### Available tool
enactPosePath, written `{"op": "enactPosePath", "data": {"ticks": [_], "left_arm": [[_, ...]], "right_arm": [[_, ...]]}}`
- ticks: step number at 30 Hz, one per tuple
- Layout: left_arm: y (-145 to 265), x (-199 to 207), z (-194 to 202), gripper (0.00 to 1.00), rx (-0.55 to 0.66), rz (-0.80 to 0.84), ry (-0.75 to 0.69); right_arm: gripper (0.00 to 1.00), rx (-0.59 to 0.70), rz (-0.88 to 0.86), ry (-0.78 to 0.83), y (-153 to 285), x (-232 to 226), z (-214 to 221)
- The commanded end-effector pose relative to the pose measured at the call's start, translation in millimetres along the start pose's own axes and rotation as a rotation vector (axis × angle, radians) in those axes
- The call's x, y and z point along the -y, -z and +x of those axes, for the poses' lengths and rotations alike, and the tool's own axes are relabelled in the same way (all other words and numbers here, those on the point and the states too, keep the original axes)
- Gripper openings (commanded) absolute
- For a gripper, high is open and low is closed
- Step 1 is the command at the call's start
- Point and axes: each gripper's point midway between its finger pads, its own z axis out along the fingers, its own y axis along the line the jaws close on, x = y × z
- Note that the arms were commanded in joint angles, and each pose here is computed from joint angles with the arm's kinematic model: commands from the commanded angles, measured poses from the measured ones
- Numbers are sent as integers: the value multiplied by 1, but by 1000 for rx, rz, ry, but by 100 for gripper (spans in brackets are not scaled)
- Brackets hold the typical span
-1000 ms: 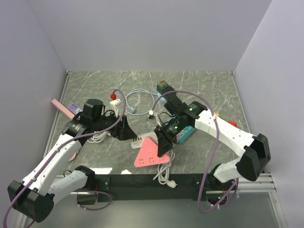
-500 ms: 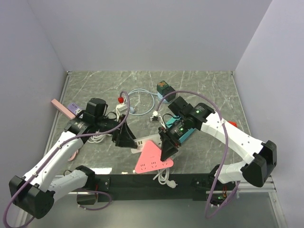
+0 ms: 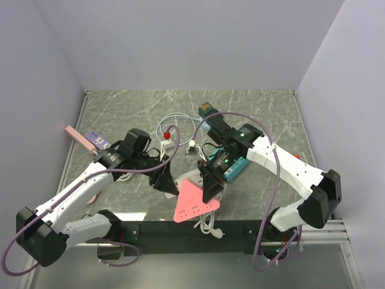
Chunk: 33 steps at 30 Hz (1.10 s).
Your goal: Pull the plug off the socket
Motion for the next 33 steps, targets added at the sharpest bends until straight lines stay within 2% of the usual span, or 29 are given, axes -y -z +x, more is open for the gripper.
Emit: {"op": "enactPosePath", "data": {"ticks": [1,6,15,18,20,23,29,33], "left_arm": [[2,0,-18,1,50,-42,-114],[3,-17,-21,0,81,-131,-88],[15,-3,-41,1,173,-68,-132],[12,-9,-35,0,146,-61,-116],[11,-10,-33,0,132,-48,-117],[15,-2,-36,0,145,-35,-151],[22,0,-40,1,155,-37,-174],[26,-19,-45,0,176,-131,-144]], "right_arm": [[0,79,-146,140,6,-36,-26],[0,117,-169,172,8,-41,-36],[0,170,-112,98,-5,-14,-49],[0,166,-275,192,3,-46,-44],[0,198,-432,302,20,-83,-41],[0,237,-440,390,32,-104,-39],[0,229,-444,355,31,-102,-41],[0,302,-379,320,49,-85,-49]]}}
